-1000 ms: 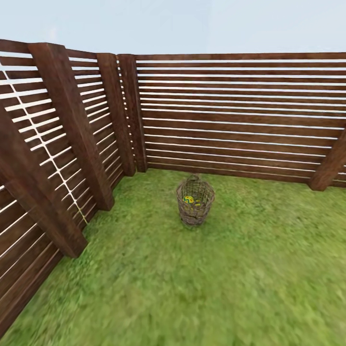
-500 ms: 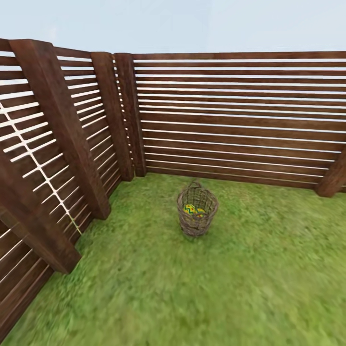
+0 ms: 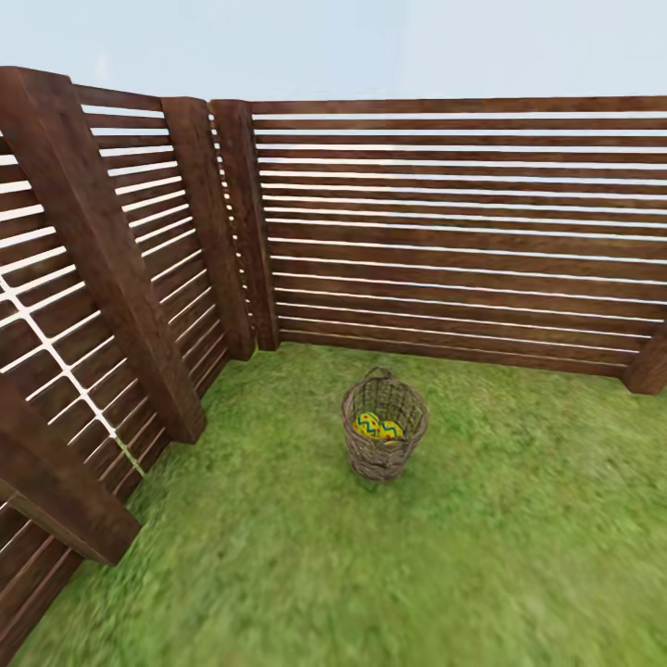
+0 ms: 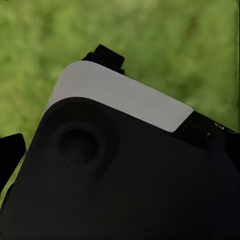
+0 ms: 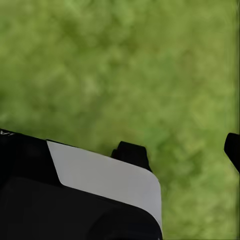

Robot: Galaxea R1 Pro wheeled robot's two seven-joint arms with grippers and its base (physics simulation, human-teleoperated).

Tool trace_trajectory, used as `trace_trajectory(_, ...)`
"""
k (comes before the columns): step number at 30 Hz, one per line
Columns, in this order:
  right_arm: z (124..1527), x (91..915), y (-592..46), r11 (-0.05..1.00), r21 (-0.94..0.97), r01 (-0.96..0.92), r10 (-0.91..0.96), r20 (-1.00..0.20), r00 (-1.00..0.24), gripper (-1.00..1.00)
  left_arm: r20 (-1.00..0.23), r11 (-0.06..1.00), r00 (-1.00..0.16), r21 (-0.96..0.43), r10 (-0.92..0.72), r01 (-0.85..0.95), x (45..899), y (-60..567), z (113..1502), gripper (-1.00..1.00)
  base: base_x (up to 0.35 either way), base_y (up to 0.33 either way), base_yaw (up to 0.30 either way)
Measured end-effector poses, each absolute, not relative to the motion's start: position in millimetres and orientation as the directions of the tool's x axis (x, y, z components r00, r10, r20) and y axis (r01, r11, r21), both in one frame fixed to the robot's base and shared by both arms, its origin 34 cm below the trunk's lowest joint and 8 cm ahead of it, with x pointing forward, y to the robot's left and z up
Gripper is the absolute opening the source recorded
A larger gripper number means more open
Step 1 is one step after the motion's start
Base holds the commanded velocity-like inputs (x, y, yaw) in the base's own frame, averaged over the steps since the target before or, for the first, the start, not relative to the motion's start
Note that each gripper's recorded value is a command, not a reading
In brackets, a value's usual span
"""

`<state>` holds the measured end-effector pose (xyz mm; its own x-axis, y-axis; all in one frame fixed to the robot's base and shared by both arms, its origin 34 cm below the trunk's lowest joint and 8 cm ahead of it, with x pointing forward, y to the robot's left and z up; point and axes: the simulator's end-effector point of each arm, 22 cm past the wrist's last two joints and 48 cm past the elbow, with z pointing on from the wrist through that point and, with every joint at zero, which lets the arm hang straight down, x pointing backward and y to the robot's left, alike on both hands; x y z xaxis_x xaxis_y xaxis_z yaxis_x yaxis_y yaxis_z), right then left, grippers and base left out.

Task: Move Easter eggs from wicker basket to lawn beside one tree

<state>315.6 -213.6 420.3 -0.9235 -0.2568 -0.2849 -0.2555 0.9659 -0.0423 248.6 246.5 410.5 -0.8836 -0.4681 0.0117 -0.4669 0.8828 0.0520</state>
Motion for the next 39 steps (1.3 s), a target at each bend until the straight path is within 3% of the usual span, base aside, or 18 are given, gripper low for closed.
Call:
trace_trajectory(17,420.1,315.1,-214.2,0.967,-0.046,-0.251,-0.254,-0.282,-0.925,1.0,0.01,0.883,-0.884,0.044,-0.467,-0.467,249.7,242.5,410.5,1.0,0.343,0.0,0.0)
trace_trajectory(21,420.0,326.0,-216.3,0.967,-0.051,-0.25,-0.254,-0.28,-0.926,1.0,0.008,0.882,-0.883,0.046,-0.47,-0.469,251.7,247.2,410.2,1.0,0.074,0.0,0.0)
trace_trajectory(26,427.8,395.5,-243.0,0.977,-0.106,-0.187,-0.207,-0.226,-0.952,1.0,-0.06,0.878,-0.88,0.062,-0.471,-0.474,294.4,294.5,413.2,1.0,0.001,0.0,0.0)
trace_trajectory(32,451.1,429.6,-236.3,0.996,0.072,-0.047,-0.041,-0.084,-0.996,1.0,-0.017,0.89,-0.89,0.015,-0.456,-0.456,335.7,296.9,422.8,1.0,0.0,0.0,0.0)
trace_trajectory(35,473.7,464.1,-234.3,0.993,0.117,-0.027,-0.015,-0.107,-0.994,1.0,-0.043,0.898,-0.897,-0.031,-0.441,-0.44,381.1,295.5,437.5,1.0,0.0,0.0,0.0)
trace_trajectory(39,506.9,518.8,-235.4,0.991,0.13,-0.026,0.002,-0.211,-0.978,1.0,-0.166,0.913,-0.898,-0.101,-0.407,-0.395,482.6,299.9,490.0,1.0,0.0,0.0,0.0)
